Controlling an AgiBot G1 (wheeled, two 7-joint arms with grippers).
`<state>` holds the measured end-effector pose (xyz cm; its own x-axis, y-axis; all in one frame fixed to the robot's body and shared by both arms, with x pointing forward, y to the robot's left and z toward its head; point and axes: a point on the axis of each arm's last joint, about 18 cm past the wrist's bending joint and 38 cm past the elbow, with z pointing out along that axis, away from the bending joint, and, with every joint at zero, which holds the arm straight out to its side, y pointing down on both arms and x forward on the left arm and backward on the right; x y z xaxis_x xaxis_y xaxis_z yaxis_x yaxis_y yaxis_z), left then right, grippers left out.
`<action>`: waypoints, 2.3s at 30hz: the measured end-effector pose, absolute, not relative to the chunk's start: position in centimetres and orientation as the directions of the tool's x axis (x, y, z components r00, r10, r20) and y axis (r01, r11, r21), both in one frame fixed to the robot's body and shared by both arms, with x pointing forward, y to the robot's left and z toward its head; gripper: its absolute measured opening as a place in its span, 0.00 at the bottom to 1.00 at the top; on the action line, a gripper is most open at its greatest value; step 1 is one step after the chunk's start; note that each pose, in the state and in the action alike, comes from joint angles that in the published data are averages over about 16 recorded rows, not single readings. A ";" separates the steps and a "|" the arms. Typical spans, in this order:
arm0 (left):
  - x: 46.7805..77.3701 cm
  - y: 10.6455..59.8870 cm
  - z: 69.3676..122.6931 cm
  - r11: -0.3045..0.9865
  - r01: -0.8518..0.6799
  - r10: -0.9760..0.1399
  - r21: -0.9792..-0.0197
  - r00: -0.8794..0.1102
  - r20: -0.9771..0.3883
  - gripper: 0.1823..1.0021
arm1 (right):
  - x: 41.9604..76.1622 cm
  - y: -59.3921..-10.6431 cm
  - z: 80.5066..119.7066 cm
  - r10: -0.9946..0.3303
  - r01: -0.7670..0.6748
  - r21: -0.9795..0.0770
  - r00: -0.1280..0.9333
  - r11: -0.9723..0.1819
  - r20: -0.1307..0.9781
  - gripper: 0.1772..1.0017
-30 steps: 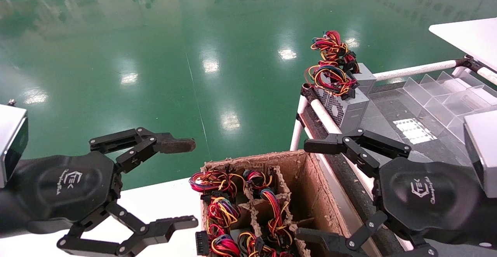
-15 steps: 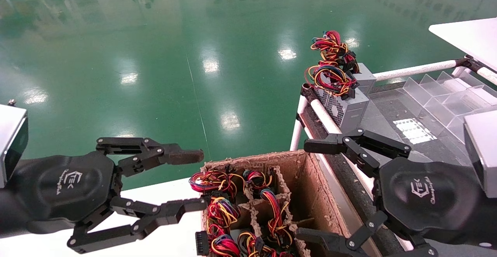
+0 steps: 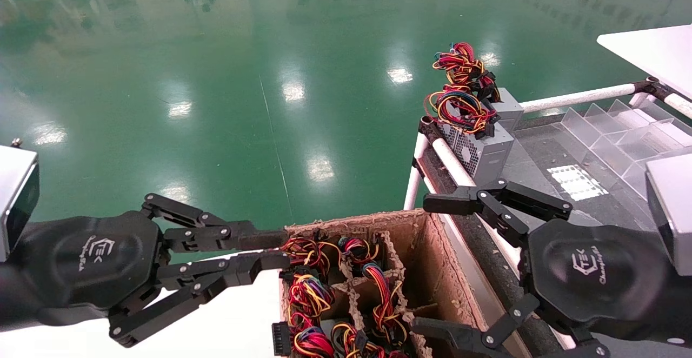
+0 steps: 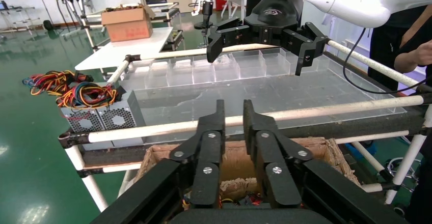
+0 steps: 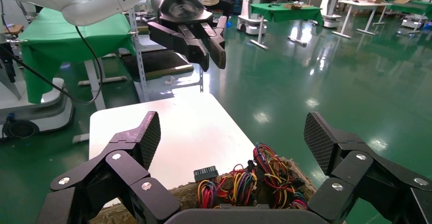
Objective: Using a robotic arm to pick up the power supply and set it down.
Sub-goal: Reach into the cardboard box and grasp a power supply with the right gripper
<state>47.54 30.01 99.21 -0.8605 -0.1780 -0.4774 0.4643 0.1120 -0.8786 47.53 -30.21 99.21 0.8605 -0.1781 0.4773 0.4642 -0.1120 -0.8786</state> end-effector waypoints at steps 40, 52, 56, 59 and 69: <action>47.5 30.0 99.2 0.112 0.464 -0.178 -0.879 -0.860 -0.477 0.32 | 49.0 -32.1 95.9 -0.221 0.330 -0.897 0.890 -0.293 0.399 1.00; 47.5 30.0 99.2 0.112 0.464 -0.178 -0.879 -0.860 -0.477 0.66 | 51.6 -31.4 91.9 -0.192 0.204 -0.861 0.927 -0.465 0.323 1.00; 47.5 30.0 99.2 0.112 0.464 -0.178 -0.879 -0.860 -0.477 0.75 | 52.7 -30.8 90.9 -0.172 0.199 -0.839 0.930 -0.506 0.324 1.00; 47.5 30.0 99.2 0.112 0.464 -0.178 -0.879 -0.860 -0.477 0.82 | 53.5 -30.3 90.3 -0.157 0.205 -0.825 0.930 -0.527 0.331 1.00; 47.5 30.0 99.2 0.112 0.464 -0.178 -0.879 -0.860 -0.477 0.96 | 55.8 -28.6 89.3 -0.113 0.245 -0.798 0.925 -0.551 0.363 1.00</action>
<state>47.55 30.01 99.21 -0.8605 -0.1780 -0.4774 0.4643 0.1119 -0.8786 55.79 -28.62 89.30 0.9251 -0.1129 0.3626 0.2455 -0.5508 -0.7977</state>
